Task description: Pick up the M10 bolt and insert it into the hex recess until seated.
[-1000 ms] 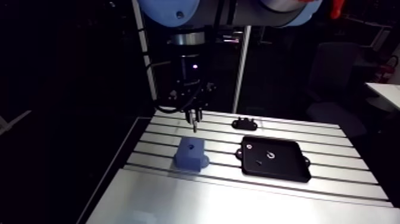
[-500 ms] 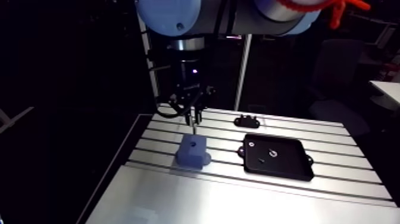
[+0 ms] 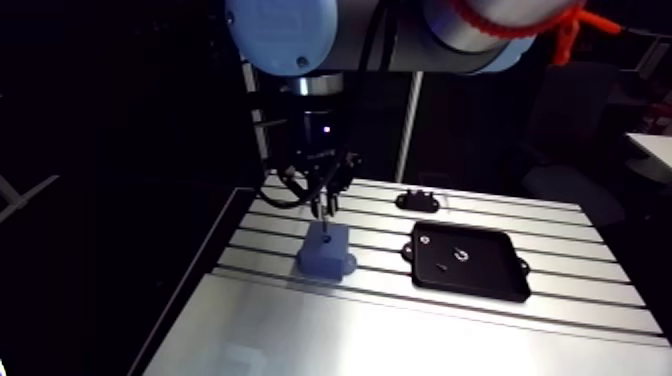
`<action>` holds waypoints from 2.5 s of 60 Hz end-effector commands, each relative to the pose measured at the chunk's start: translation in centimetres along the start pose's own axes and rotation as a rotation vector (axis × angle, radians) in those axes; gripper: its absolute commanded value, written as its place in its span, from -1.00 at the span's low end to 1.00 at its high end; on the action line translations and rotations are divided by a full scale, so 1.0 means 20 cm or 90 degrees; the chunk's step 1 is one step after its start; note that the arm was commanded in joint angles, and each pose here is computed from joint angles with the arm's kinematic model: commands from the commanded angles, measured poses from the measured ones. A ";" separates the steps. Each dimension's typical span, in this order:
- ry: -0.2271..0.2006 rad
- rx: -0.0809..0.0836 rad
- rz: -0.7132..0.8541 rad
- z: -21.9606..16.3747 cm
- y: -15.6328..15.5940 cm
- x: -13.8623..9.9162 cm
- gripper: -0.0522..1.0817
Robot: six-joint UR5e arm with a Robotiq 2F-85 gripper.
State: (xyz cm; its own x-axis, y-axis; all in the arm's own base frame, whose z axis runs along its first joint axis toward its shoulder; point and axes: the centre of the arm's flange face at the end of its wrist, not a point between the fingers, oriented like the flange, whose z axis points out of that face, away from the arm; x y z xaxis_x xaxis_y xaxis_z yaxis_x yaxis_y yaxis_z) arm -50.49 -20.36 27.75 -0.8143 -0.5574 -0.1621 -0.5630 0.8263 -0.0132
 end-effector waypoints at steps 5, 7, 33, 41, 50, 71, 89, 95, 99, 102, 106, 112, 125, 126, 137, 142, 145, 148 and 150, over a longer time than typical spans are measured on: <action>0.004 -0.001 -0.001 0.03 0.00 0.01 0.50; 0.003 0.000 -0.002 0.03 0.00 0.01 0.50; -0.002 0.003 -0.003 0.05 0.00 0.02 0.50; -0.003 0.003 -0.003 0.06 0.00 0.02 0.50; -0.004 0.004 -0.003 0.06 -0.01 0.01 0.50; -0.008 0.004 -0.003 0.08 -0.01 0.01 0.50; -0.010 0.006 -0.003 0.09 -0.01 0.01 0.50; -0.010 0.005 -0.003 0.09 -0.01 0.01 0.50; -0.010 0.006 -0.003 0.09 -0.01 0.01 0.50; -0.010 0.006 -0.003 0.09 -0.01 0.01 0.50; -0.010 0.006 -0.003 0.09 -0.01 0.01 0.50; -0.010 0.006 -0.003 0.09 -0.01 0.01 0.50; -0.009 0.005 -0.003 0.11 0.00 0.02 0.50; -0.009 0.005 -0.003 0.11 0.00 0.02 0.50; -0.010 0.006 -0.003 0.12 0.00 0.03 0.50; -0.010 0.006 -0.004 0.12 0.00 0.03 0.50; -0.010 0.006 -0.003 0.12 0.00 0.03 0.50; -0.011 0.006 -0.004 0.12 0.00 0.03 0.50; -0.011 0.006 -0.004 0.12 0.00 0.03 0.50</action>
State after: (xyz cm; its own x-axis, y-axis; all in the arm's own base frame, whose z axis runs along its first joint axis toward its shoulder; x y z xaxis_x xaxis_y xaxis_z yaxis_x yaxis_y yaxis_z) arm -50.63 -20.49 25.38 -0.8088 -0.5606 -0.1775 -0.5661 0.8240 -0.0229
